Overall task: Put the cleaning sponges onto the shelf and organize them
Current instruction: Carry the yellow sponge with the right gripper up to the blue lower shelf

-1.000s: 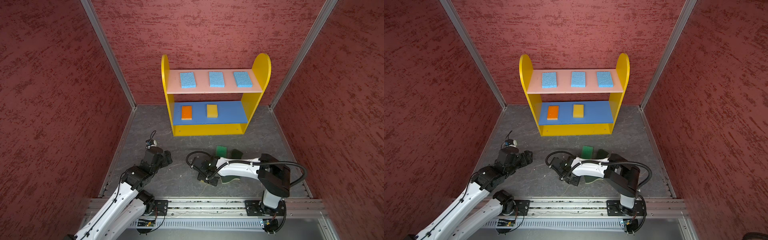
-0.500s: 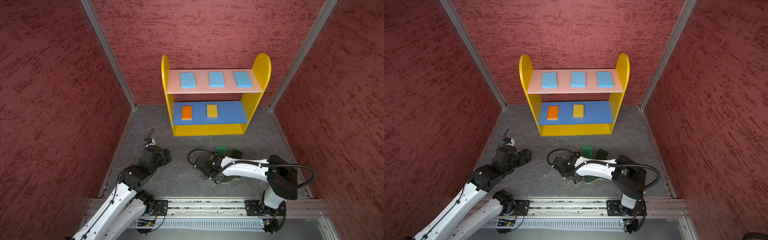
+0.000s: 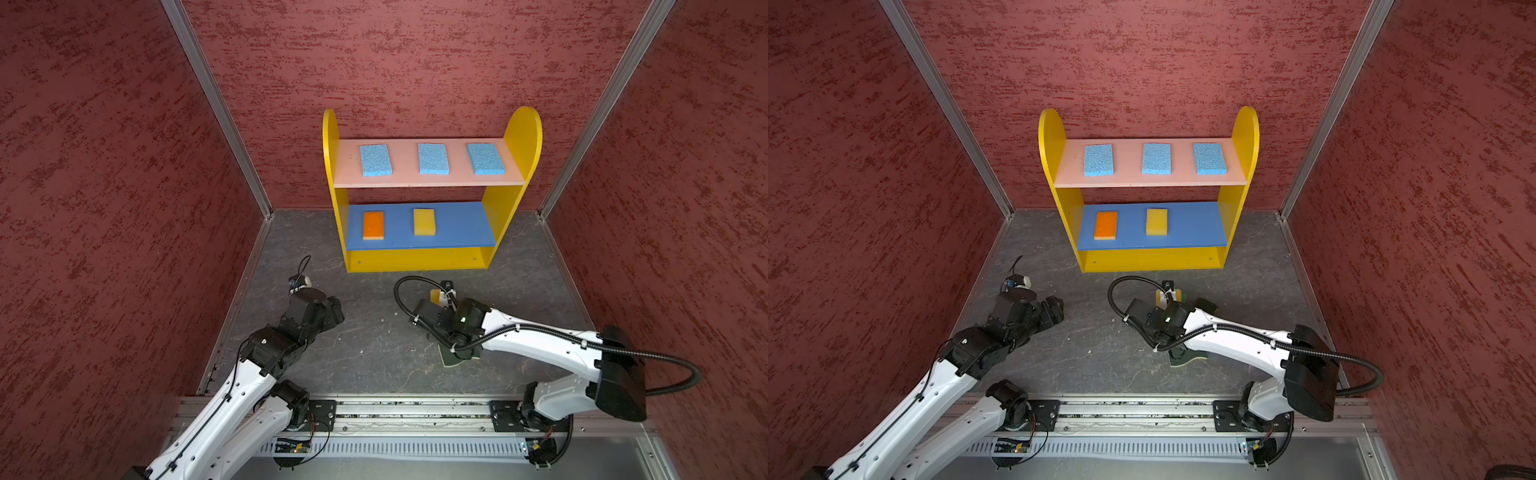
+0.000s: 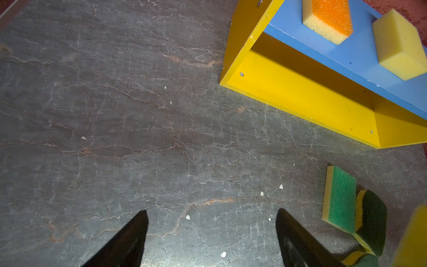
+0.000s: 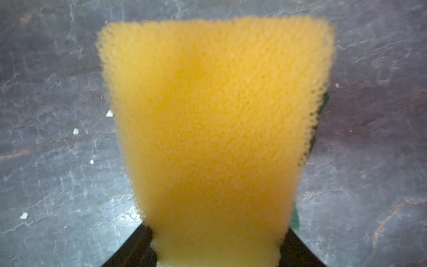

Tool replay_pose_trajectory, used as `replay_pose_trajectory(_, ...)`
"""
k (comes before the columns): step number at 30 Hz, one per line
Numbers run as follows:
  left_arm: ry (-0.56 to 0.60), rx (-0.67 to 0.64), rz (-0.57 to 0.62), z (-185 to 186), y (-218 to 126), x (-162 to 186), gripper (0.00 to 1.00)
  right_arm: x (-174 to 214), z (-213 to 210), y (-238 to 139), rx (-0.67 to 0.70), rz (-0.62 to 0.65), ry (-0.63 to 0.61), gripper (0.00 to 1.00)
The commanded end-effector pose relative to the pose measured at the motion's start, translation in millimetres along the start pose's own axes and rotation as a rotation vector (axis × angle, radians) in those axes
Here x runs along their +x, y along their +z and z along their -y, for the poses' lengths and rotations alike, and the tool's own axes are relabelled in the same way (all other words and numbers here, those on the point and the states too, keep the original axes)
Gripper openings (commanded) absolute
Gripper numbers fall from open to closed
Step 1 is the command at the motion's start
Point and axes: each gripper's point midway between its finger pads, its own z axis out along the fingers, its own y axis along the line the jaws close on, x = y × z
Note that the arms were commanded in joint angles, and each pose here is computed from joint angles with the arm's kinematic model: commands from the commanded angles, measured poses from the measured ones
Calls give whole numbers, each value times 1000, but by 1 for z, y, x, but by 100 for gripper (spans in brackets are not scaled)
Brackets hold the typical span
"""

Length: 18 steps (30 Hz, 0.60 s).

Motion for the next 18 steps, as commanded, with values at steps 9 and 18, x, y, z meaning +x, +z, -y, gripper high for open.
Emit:
replay_pose_trajectory(9, -13, -12, 25, 5, -5, -11, 86, -75, 43, -28, -68, 244, 6, 68)
replay_pose_trajectory(18, 24, 1, 18, 23, -4, -19, 86, -104, 64, -12, 47, 266, -45, 69)
